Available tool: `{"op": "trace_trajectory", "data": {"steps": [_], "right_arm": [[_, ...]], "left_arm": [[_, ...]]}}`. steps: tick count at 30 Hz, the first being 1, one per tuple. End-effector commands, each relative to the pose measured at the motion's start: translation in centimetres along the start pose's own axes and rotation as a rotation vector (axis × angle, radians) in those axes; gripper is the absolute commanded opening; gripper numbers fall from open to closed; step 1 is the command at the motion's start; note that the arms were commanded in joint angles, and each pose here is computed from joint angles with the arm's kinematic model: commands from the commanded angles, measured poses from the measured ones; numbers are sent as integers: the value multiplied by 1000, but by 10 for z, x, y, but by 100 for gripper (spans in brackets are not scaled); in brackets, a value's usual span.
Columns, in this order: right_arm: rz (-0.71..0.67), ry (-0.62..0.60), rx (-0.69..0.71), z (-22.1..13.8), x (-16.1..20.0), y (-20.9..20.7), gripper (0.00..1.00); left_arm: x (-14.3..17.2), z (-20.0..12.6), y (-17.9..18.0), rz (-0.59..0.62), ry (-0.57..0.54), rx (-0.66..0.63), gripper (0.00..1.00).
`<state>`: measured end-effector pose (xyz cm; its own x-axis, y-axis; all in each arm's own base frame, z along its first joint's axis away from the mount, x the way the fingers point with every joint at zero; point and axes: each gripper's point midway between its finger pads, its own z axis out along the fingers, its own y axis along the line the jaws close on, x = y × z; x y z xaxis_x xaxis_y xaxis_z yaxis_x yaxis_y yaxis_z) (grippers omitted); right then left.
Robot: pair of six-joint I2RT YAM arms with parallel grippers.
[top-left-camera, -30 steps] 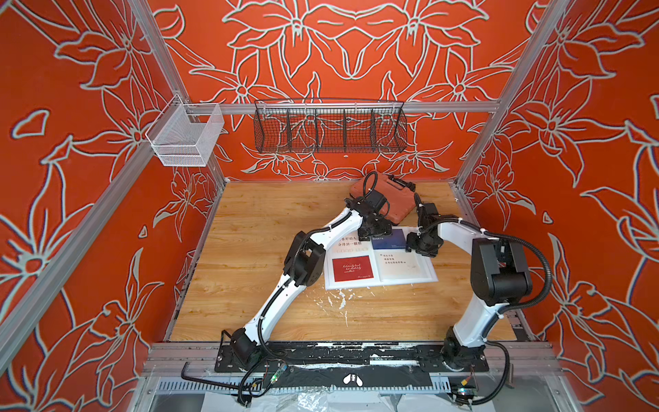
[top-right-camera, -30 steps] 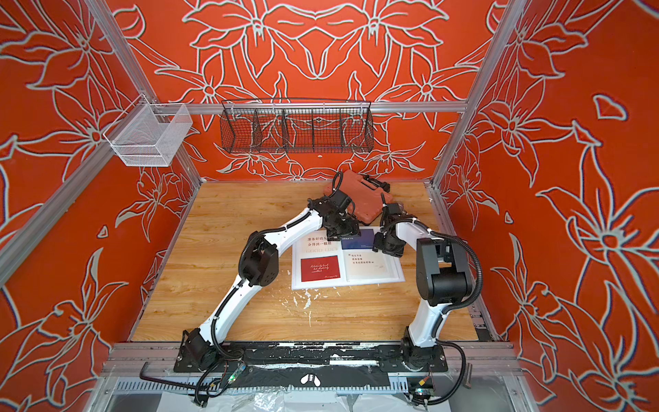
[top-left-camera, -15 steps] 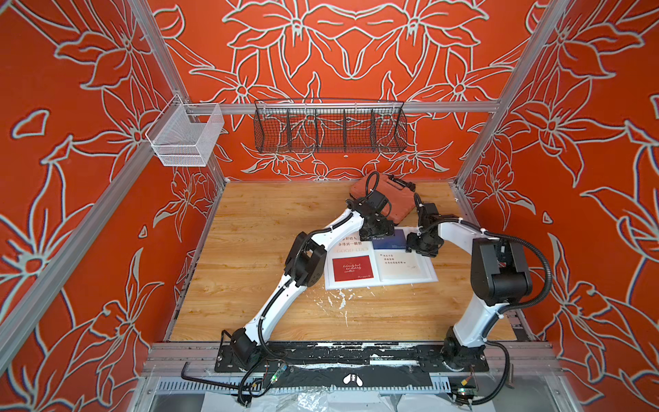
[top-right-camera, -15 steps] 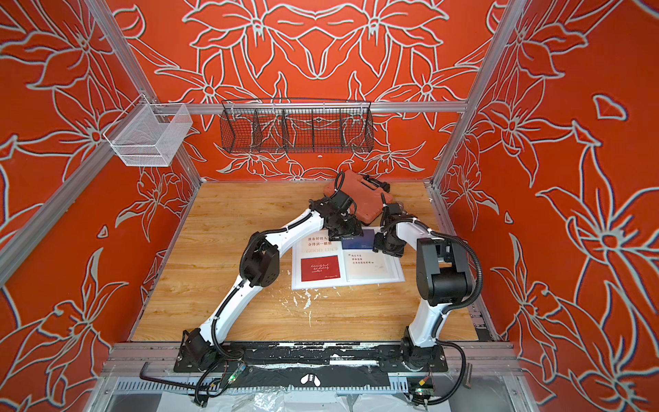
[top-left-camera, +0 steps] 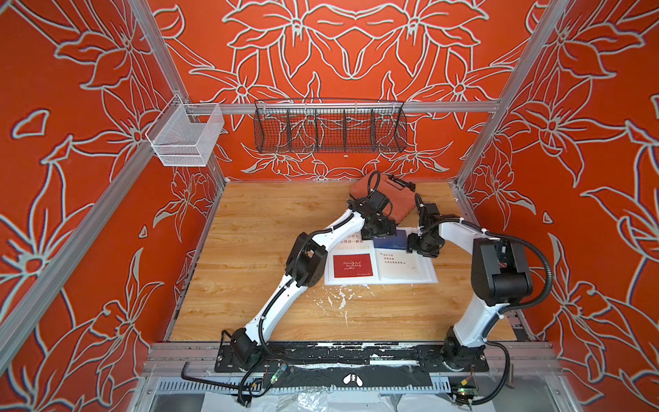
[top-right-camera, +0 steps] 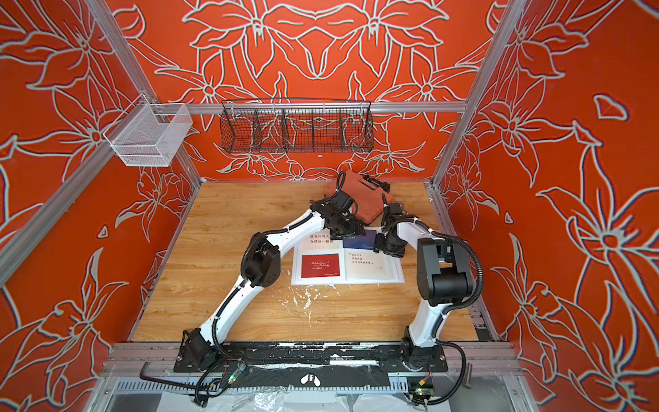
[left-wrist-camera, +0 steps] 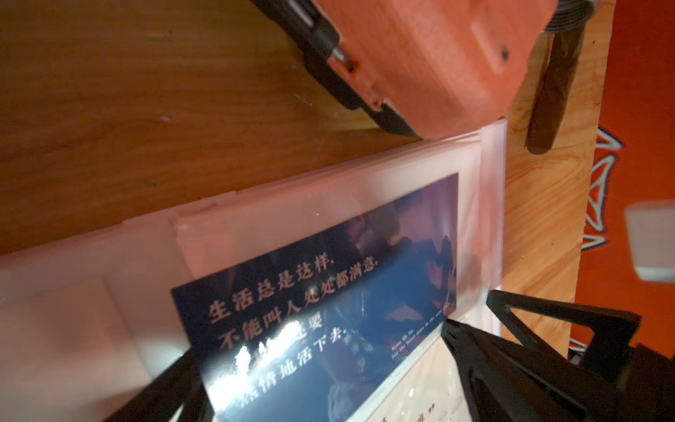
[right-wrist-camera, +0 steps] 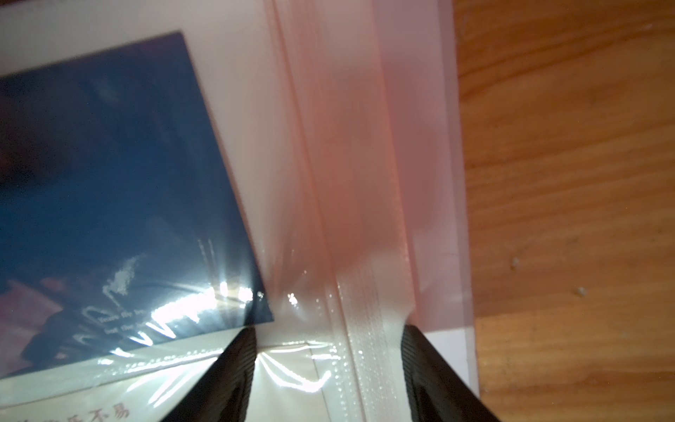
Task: Place the photos into the photo albums
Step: Insert the photo into the photo album.
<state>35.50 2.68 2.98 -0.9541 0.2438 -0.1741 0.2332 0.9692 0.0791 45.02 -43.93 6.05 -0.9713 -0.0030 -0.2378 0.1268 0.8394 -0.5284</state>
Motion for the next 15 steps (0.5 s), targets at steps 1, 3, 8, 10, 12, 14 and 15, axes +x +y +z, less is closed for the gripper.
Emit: {"op": "trace_trajectory", "data": {"steps": [1, 3, 8, 10, 12, 14, 15], "right_arm": [[-15, 72, 9, 1, 20, -6, 68], [-5, 64, 10, -3, 20, -9, 69], [25, 36, 7, -16, 21, -16, 74], [27, 31, 16, -19, 23, -18, 75], [23, 44, 22, -18, 27, -20, 76], [19, 53, 28, -16, 31, -22, 76], [18, 54, 26, -15, 32, -22, 76]], "left_arm": [[17, 22, -1, 23, 46, 4, 95], [17, 16, 2, 36, 39, -29, 95], [6, -7, 15, 58, -30, -142, 95], [4, -11, 15, 58, -43, -154, 95], [3, -13, 16, 50, -52, -160, 95], [1, -15, 15, 47, -63, -165, 95], [1, -16, 15, 46, -69, -171, 95]]}}
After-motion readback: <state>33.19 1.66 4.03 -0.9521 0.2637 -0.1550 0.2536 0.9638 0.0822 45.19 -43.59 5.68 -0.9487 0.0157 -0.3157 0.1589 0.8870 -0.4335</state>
